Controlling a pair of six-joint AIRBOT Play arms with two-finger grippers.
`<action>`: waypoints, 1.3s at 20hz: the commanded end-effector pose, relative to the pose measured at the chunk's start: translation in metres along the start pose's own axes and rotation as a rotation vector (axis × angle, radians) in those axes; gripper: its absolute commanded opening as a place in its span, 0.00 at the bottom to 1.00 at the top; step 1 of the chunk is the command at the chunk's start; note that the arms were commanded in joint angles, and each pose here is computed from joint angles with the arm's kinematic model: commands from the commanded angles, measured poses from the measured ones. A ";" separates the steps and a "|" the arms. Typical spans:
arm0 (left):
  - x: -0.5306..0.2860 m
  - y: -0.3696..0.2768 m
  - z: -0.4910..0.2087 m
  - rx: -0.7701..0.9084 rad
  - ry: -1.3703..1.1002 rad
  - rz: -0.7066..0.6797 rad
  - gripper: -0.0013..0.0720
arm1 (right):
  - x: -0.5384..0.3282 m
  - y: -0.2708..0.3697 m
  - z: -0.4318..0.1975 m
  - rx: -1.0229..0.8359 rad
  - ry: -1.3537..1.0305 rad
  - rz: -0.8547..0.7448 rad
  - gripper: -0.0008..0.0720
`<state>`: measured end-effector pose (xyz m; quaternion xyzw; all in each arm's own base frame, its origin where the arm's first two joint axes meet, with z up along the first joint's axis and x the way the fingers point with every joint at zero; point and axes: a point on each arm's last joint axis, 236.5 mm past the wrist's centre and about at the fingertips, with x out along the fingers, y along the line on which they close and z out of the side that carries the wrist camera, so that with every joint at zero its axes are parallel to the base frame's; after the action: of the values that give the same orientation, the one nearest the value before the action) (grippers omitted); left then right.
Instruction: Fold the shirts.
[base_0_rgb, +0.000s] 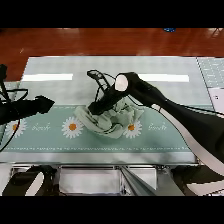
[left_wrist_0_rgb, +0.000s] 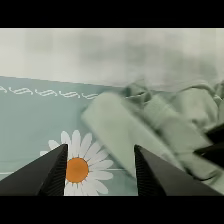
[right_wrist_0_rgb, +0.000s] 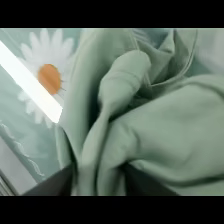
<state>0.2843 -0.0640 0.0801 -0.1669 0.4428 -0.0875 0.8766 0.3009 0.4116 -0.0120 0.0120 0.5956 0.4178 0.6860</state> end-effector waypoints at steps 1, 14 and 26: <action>0.003 -0.002 -0.005 0.005 0.020 -0.007 0.71 | -0.002 -0.001 0.009 0.097 -0.003 0.083 0.58; 0.090 -0.007 -0.086 -0.286 0.386 -0.146 0.71 | -0.251 -0.231 -0.148 0.649 -0.384 -0.394 0.57; 0.147 -0.068 -0.116 -0.243 0.691 -0.457 0.03 | -0.185 -0.206 -0.224 0.807 -0.335 -0.269 0.57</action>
<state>0.2835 -0.1835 -0.0699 -0.3424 0.6597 -0.2272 0.6293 0.2516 0.0480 -0.0217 0.2356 0.5819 0.0441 0.7771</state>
